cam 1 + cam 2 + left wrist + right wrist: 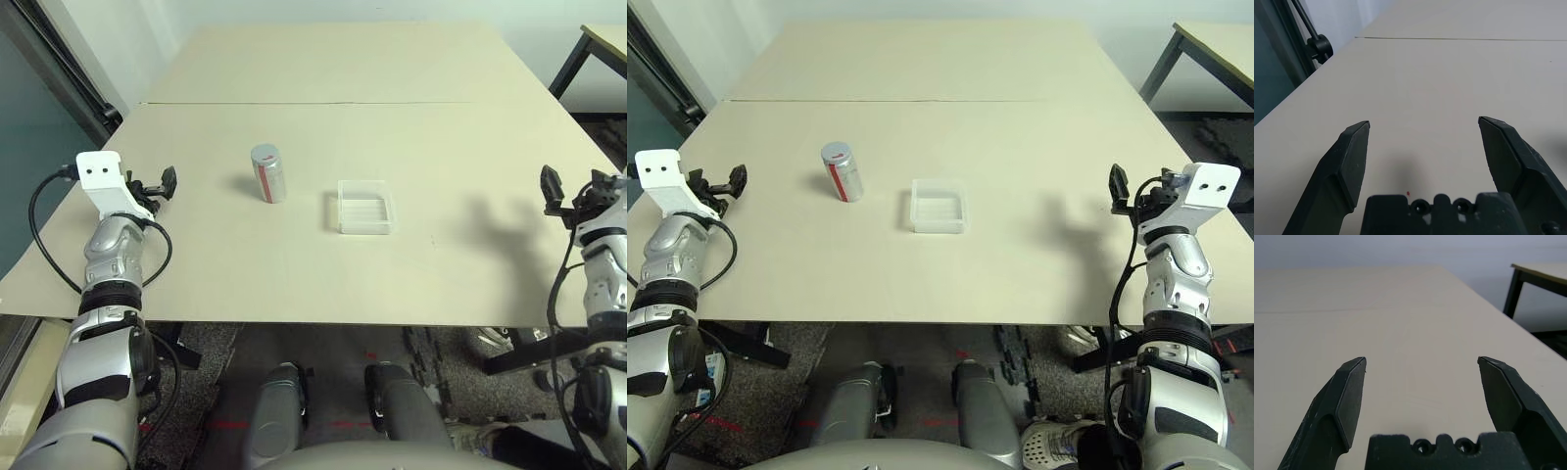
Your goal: Pour the medicine from the bottle into the box.
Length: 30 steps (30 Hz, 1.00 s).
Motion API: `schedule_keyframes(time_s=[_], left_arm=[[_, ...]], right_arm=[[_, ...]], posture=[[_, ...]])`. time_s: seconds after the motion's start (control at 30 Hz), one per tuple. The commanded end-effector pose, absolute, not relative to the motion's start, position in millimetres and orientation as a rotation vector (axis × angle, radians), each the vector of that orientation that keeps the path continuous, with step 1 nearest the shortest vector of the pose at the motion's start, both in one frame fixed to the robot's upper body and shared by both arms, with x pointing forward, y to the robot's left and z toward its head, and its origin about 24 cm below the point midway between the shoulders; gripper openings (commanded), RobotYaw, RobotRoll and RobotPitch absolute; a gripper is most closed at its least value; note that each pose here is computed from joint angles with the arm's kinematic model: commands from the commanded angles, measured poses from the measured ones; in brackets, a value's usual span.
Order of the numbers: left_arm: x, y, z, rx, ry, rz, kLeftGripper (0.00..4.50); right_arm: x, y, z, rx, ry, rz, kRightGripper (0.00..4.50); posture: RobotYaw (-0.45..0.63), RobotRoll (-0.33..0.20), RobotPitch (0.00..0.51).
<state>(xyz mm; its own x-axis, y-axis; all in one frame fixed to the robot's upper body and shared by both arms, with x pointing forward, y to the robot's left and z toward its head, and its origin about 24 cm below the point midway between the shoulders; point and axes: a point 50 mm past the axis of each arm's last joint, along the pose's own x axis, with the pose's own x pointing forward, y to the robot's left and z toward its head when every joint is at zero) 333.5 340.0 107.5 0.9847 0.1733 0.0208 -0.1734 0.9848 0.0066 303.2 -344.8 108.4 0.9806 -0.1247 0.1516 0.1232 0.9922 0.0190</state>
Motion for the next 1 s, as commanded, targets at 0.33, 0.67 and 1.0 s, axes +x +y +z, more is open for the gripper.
schedule_keyframes(time_s=[0.33,0.67,1.0], left_arm=[[346.7,324.8,140.5,0.061,-0.03,-0.098,4.45],[313.3,321.6,181.7,0.191,-0.024,-0.287,4.45],[301.4,278.6,169.6,0.077,0.046,-0.439,4.45]], right_arm=[[307.8,-342.6,135.0,0.005,-0.151,-0.046,4.5],[295.2,-304.3,175.1,-0.098,-0.019,0.387,4.5],[286.5,-231.8,182.2,-0.065,0.126,0.771,4.5]], posture=[[-0.01,0.0,0.118],[0.05,0.0,0.084],[0.05,0.0,0.084]])
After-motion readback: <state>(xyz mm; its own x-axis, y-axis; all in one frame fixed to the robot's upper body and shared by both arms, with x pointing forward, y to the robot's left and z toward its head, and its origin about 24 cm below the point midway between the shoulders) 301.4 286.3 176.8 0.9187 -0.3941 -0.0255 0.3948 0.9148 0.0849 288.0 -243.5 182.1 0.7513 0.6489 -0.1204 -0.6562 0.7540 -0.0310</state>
